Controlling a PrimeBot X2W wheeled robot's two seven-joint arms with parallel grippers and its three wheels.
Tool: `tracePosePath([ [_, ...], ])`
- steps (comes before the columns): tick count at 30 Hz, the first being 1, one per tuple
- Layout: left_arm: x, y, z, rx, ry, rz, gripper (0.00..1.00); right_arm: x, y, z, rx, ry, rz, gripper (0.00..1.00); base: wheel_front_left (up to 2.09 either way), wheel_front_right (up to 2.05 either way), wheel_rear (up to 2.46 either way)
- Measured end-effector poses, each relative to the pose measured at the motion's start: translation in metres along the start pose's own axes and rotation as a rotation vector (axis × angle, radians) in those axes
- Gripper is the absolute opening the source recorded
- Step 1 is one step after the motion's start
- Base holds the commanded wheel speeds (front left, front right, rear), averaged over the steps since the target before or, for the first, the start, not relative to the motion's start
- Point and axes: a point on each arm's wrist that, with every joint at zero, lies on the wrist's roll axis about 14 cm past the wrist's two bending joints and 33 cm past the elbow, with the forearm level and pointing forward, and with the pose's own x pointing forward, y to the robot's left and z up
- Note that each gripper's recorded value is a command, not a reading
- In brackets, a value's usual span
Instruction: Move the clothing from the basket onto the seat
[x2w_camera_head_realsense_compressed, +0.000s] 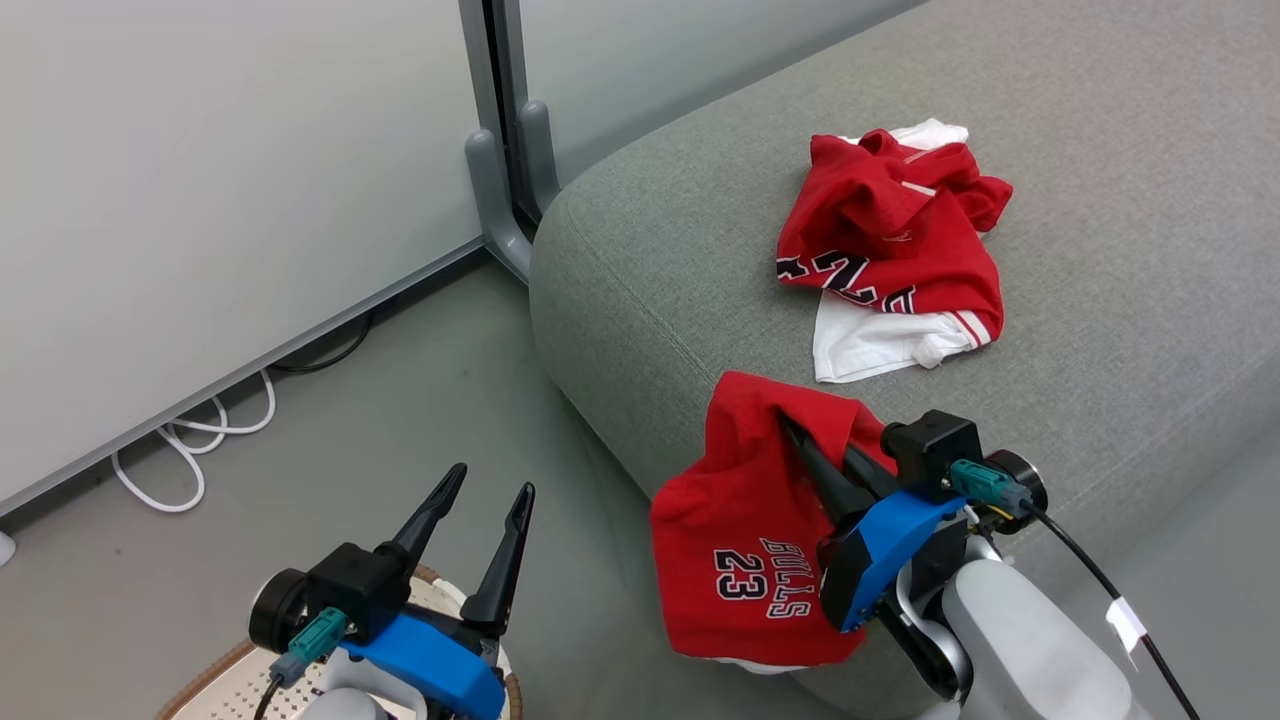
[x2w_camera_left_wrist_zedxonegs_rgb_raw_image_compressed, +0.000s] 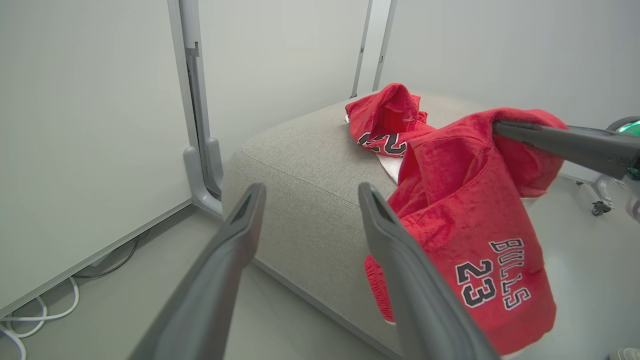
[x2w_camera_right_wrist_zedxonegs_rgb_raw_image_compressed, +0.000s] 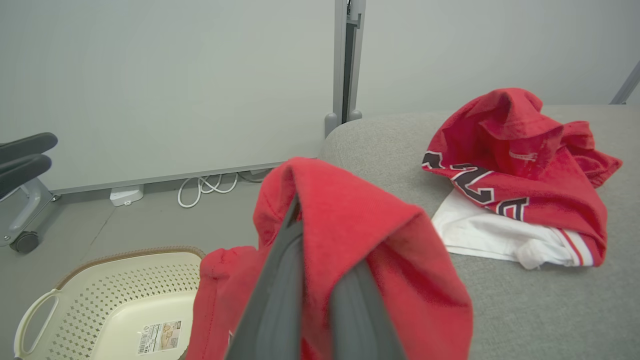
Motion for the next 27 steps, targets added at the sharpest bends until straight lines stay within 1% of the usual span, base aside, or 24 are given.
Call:
tracePosePath([
  [10,0.009,-0.002,-0.010,-0.009,0.026,-0.038,1.00,-0.001,-0.005,-0.008,0.009,0.015,-0.032,0.00,0.00,0.00,0.00],
  [13,0.008,-0.001,-0.012,-0.011,0.032,-0.039,1.00,0.000,-0.009,-0.007,0.015,0.014,-0.043,0.00,0.00,0.00,0.00],
  [15,0.009,0.001,-0.014,-0.015,0.033,-0.038,1.00,0.004,-0.019,0.002,0.010,0.001,-0.063,0.00,0.00,0.00,0.00],
  [21,0.010,0.013,-0.023,-0.017,0.040,-0.036,1.00,0.030,-0.076,0.071,-0.079,-0.091,-0.158,0.00,0.00,0.00,0.00],
  [23,0.013,0.013,-0.026,-0.011,0.041,-0.054,1.00,0.037,-0.103,0.095,-0.067,-0.130,-0.212,0.00,0.00,0.00,0.00],
  [27,0.021,0.020,-0.031,-0.009,0.033,-0.076,1.00,0.049,-0.163,0.134,-0.120,-0.163,-0.337,0.00,0.00,0.00,0.00],
])
